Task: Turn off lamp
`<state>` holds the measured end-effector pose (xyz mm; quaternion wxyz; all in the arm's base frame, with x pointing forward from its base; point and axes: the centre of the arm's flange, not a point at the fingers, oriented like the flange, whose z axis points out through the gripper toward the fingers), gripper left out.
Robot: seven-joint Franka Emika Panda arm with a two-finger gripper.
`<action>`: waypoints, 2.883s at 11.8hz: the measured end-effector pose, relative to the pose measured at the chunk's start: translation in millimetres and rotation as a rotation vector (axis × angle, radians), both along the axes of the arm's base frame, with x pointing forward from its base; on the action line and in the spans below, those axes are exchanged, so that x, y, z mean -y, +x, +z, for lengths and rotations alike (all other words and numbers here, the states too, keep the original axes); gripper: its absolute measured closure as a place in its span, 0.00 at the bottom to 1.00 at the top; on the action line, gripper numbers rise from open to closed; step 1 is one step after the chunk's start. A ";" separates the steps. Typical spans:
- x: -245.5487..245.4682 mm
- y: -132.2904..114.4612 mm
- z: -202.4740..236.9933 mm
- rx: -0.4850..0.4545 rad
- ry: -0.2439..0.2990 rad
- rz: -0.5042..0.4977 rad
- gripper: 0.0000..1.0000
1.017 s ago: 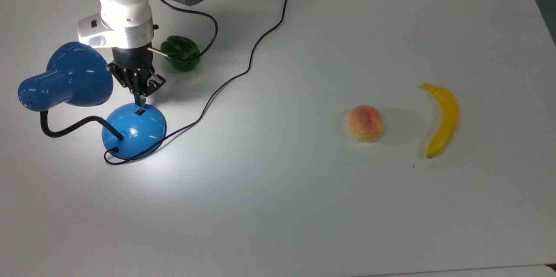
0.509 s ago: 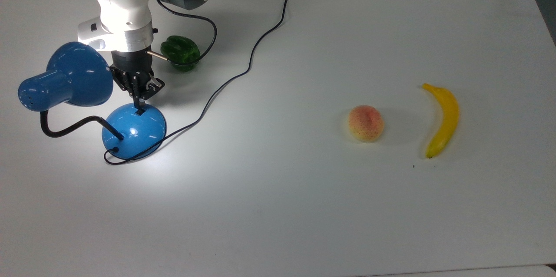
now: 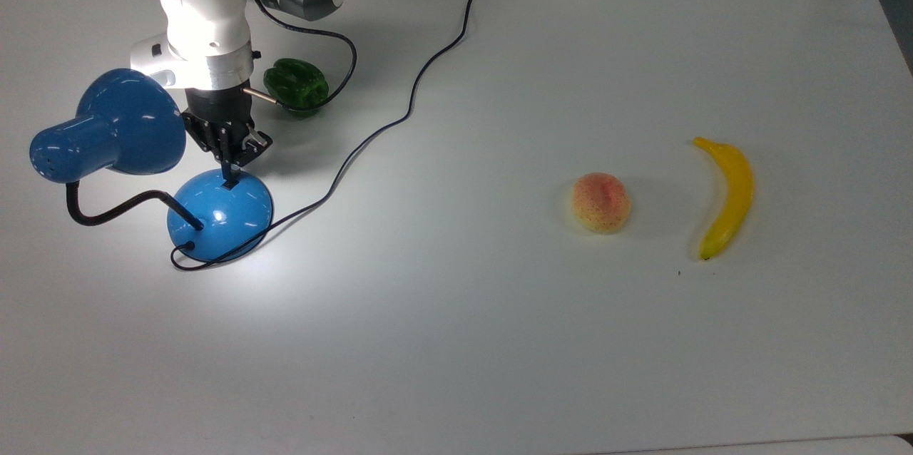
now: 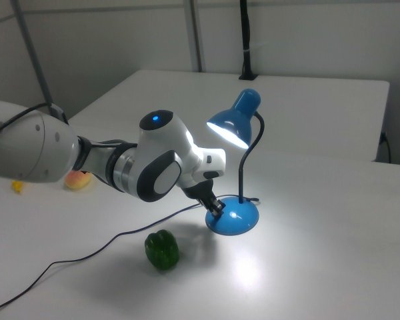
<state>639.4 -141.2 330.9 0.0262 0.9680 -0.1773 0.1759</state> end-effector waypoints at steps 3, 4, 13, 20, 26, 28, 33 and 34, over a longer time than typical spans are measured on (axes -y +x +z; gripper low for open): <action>0.0 0.0 -0.1 0.000 0.000 0.000 0.99; 0.0 0.0 -0.3 0.000 0.000 0.000 0.99; -0.2 -0.7 -4.1 -0.009 0.002 0.000 0.99; -14.0 -9.7 21.0 -0.152 0.024 0.008 0.99; -109.9 -18.5 111.9 -0.247 0.012 0.141 0.99; -140.5 -17.7 151.9 -0.260 -0.007 0.219 0.99; -184.8 -58.6 222.8 -0.332 -0.057 0.463 0.99; -188.8 -69.6 235.6 -0.346 -0.062 0.493 0.99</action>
